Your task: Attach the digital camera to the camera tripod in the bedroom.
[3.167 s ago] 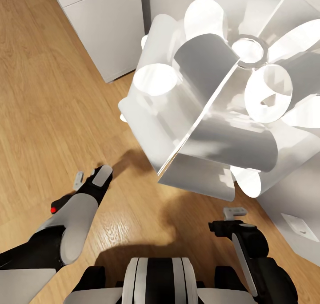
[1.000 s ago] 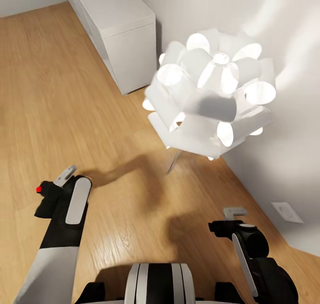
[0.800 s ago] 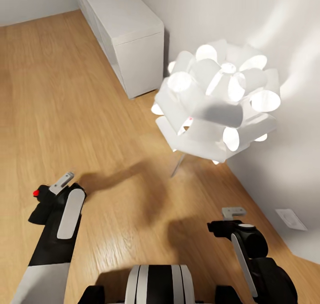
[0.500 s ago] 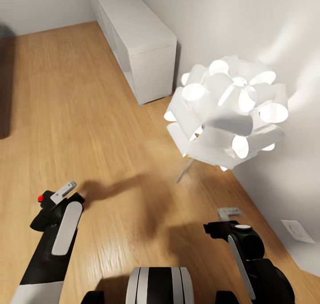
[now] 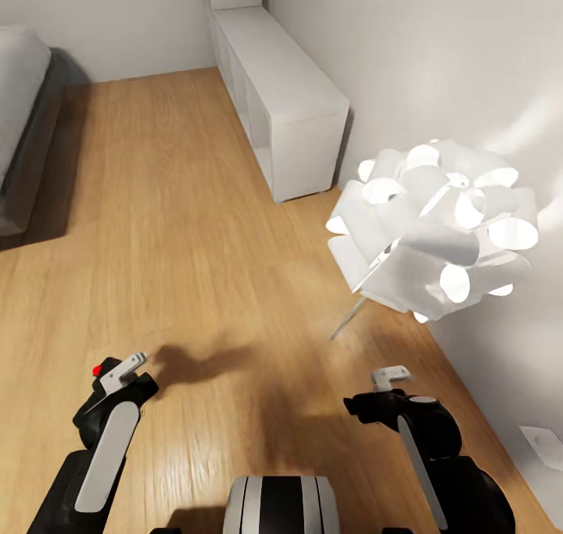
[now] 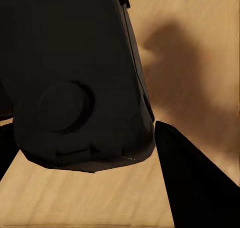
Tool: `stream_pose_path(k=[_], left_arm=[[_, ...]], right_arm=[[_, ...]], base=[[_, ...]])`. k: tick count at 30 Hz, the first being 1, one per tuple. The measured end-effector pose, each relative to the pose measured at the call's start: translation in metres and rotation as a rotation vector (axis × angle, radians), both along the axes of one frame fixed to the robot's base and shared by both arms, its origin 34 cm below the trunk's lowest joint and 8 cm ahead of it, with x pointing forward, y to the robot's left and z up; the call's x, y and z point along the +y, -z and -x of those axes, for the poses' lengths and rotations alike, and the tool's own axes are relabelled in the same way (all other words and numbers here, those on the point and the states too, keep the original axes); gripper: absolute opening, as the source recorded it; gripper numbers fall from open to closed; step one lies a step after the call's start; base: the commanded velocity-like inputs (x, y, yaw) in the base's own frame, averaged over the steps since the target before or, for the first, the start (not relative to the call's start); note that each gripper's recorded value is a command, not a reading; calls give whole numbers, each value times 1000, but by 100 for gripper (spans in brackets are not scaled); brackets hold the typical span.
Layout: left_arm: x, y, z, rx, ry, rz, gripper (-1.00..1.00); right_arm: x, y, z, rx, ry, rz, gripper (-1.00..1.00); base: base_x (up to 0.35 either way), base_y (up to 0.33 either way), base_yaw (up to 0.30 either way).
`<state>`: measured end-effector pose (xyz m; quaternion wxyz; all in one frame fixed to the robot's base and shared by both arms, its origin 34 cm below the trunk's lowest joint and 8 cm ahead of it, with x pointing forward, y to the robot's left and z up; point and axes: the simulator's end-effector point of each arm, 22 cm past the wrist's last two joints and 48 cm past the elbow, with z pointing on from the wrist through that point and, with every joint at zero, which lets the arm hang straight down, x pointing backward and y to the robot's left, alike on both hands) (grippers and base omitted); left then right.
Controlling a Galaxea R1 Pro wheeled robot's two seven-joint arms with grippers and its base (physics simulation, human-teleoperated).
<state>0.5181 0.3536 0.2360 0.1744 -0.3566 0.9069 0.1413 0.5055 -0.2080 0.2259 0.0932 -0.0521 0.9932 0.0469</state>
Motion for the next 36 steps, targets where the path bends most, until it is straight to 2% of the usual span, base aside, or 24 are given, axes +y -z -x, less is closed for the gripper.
stream_pose_path(k=[9,23,32,36], left_arm=[[-5,-16,-4,-48,19,24,-100],[-7,-47,-17,-116,24,30,-100],[-3,-65,-23,-163,33,38,-100],[5,-71,-23,-182,49,36,-100]], right_arm=[[17,-21,-9,-43,-40,-25,100],[26,-51,-18,-105,-64,-31,100],[60,-73,-20,-147,-142,-56,100],[74,-81,-20,-159,-169,-69,100]], base=[[0,0,245],[0,0,247],[0,0,216],[0,0,76]])
